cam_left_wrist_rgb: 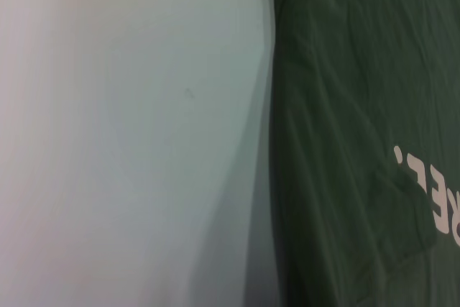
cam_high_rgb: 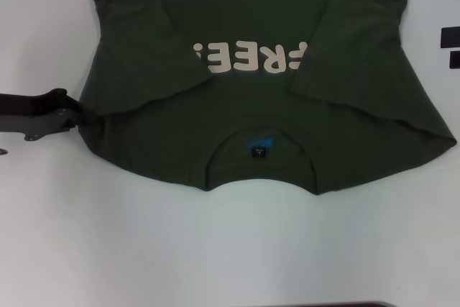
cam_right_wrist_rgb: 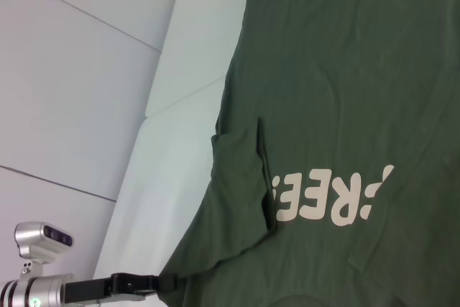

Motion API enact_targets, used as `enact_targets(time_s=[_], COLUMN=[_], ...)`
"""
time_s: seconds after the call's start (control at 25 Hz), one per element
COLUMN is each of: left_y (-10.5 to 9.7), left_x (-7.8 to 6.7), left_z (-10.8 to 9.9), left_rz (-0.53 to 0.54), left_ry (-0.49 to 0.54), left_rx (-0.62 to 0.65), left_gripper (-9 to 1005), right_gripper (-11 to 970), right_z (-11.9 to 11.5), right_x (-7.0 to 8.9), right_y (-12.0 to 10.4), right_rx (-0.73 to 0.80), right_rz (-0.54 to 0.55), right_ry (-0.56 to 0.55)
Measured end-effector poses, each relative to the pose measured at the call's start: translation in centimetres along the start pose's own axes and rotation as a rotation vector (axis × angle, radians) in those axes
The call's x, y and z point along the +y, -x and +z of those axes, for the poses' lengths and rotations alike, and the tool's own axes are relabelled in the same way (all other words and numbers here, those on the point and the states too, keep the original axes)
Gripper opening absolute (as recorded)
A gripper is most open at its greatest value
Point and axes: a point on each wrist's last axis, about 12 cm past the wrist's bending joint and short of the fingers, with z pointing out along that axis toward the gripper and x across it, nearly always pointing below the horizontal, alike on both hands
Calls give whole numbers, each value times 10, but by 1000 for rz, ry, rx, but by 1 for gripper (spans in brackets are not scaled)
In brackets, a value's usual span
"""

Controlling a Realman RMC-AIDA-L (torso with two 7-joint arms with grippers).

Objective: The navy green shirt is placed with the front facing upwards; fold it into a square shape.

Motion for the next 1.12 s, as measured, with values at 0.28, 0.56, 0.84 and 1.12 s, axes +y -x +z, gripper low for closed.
enact_targets(time_s=[0.28, 0.56, 0.84, 1.12], left_y=[1, 3, 4, 4], left_x=[-3, -4, -3, -5], left_z=[-1, -2, -4, -5], left_rz=[41, 51, 54, 62], left_ry=[3, 5, 3, 2], left_rx=[12, 6, -6, -8], left_gripper=[39, 3, 3, 3], right_gripper=[928, 928, 928, 927], right_z=[-1, -14, -22, -21], right_x=[-2, -12, -12, -16], right_y=[-2, -15, -30, -34], right_rx=[-20, -2, 117, 165], right_rz=[10, 87, 151, 180], right_ry=[2, -38, -54, -99])
